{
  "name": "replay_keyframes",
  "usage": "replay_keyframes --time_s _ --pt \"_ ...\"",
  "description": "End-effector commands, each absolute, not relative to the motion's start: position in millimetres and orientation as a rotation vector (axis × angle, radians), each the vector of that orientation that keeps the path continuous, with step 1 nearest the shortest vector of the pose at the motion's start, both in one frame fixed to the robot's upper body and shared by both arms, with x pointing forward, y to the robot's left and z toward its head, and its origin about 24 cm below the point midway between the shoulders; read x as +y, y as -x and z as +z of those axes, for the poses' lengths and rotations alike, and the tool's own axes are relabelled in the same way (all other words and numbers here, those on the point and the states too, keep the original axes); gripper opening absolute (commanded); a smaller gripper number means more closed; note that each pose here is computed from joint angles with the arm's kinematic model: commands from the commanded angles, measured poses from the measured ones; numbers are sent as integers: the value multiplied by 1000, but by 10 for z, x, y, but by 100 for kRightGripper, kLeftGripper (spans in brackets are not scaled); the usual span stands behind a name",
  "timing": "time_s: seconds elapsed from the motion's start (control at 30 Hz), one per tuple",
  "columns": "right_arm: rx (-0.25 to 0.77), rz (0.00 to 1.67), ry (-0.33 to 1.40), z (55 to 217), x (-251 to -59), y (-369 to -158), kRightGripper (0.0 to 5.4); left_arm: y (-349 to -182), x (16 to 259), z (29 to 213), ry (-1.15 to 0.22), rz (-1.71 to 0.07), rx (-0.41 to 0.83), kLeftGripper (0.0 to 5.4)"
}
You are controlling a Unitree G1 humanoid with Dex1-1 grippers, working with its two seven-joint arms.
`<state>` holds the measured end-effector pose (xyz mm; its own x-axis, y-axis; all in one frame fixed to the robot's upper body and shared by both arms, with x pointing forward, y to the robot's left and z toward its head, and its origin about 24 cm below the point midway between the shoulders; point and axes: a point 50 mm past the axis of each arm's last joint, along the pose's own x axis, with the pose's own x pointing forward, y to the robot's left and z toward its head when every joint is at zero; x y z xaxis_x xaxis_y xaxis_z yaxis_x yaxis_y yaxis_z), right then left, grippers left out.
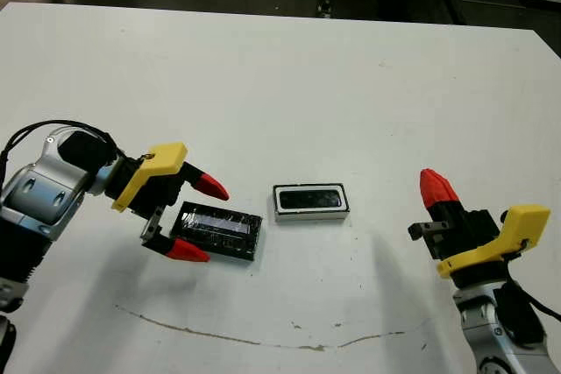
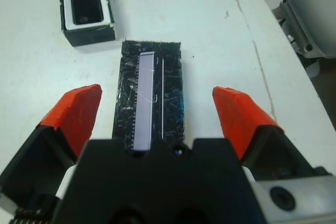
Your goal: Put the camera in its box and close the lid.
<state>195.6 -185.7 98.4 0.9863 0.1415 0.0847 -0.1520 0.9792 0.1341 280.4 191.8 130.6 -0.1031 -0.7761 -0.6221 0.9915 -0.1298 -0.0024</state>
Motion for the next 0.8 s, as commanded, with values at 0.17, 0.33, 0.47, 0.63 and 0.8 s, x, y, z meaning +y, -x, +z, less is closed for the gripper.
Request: replay_keyframes --time_s 0.17,0.33,0.47,0.63,0.8 --pt "-56 145 -126 971 -1890 -1937 1 -2788 1930 1222 -584 -1616 539 540" --pt "-54 147 -127 970 -1890 -1937 1 -2791 1929 1213 -591 -1614 527 540" --pt "-52 148 -126 975 -1892 -1936 1 -2797 1934 1200 -597 -1611 529 540" --pt "-55 149 -135 973 -1896 -1940 1 -2803 1947 1187 -586 -1613 559 540" --pt "-49 146 -127 971 -1899 -1939 1 -2809 1952 1180 -624 -1619 571 540"
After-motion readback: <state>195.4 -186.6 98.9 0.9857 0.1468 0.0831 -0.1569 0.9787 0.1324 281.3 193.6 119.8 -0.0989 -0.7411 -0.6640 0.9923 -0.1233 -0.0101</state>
